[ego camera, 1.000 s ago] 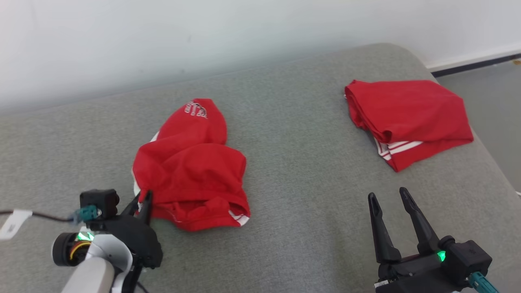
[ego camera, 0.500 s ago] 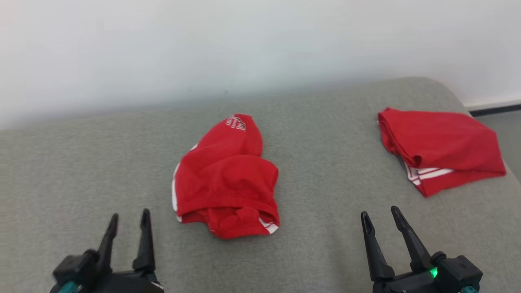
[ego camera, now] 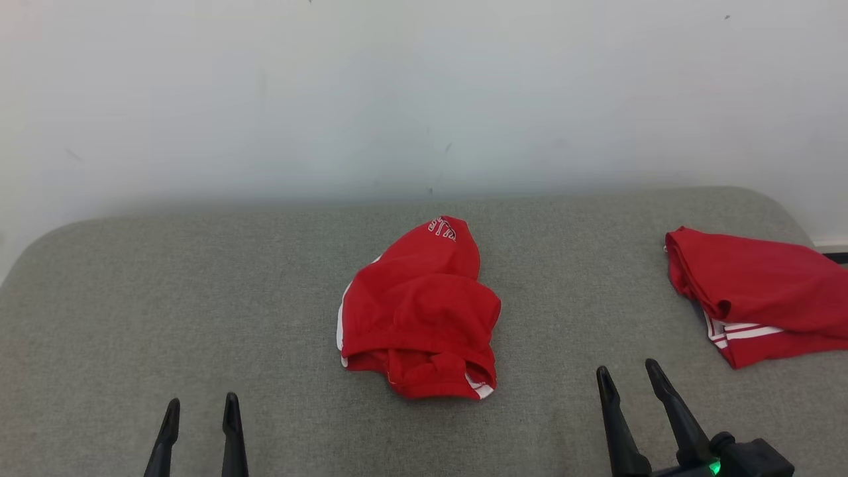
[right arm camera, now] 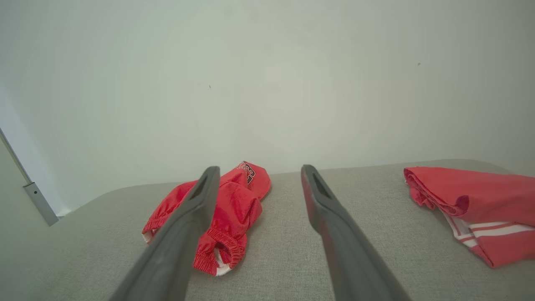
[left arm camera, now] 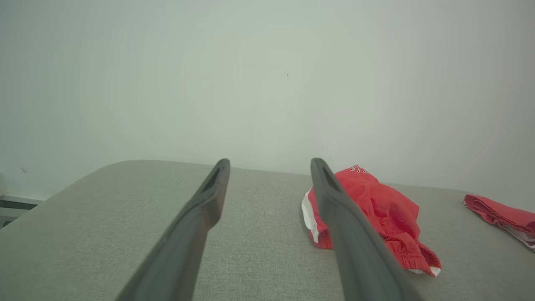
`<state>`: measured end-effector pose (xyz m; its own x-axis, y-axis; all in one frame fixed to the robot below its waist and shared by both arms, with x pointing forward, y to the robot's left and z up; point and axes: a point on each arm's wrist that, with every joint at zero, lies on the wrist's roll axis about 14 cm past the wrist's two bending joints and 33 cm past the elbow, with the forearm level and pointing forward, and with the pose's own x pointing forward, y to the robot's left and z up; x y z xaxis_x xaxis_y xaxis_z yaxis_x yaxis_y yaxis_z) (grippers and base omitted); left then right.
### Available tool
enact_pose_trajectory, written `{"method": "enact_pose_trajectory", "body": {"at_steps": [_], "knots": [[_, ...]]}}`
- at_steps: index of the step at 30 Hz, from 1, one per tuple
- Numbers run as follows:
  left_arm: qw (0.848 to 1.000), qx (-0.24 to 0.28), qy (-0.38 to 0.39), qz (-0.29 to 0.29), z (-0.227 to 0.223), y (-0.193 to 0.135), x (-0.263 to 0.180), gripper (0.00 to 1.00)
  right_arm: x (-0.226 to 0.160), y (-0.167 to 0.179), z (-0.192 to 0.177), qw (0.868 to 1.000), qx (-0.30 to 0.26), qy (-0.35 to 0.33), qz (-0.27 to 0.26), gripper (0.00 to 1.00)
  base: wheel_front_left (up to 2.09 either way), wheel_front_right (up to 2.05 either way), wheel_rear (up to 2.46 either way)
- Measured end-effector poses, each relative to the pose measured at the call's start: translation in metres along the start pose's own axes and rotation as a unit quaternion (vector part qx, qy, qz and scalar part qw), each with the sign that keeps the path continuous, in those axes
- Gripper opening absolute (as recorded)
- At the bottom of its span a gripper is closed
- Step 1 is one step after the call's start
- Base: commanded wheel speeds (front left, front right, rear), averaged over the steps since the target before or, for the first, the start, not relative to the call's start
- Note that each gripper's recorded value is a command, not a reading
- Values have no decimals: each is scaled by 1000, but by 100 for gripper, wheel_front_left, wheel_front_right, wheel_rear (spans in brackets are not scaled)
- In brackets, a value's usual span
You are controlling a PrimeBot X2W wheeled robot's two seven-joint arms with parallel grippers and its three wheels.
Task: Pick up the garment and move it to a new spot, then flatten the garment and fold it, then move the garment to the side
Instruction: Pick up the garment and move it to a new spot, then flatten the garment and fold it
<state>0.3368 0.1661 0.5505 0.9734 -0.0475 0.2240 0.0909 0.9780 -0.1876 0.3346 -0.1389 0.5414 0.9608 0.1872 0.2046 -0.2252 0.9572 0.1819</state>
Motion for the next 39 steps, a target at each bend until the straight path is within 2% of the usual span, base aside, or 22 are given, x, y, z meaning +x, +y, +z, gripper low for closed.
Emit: {"method": "enact_pose_trajectory", "body": {"at_steps": [4, 8, 17, 39], "knots": [[1000, 26, -3, 15, 5, 8, -15, 100, -10, -2, -3, 1000, -8, 7, 0, 100, 0, 0, 0], [999, 45, 25, 8, -10, 3, -35, 100, -21, -2, -5, 1000, -12, 14, -1, 100, 0, 0, 0], [998, 35, 48, -6, -24, -11, -48, 100, -31, -4, -6, 1000, -11, 15, -8, 100, 0, 0, 0], [998, 36, 45, -2, -23, -12, -50, 100, -29, -6, -4, 1000, -11, 11, -11, 100, 0, 0, 0]]}}
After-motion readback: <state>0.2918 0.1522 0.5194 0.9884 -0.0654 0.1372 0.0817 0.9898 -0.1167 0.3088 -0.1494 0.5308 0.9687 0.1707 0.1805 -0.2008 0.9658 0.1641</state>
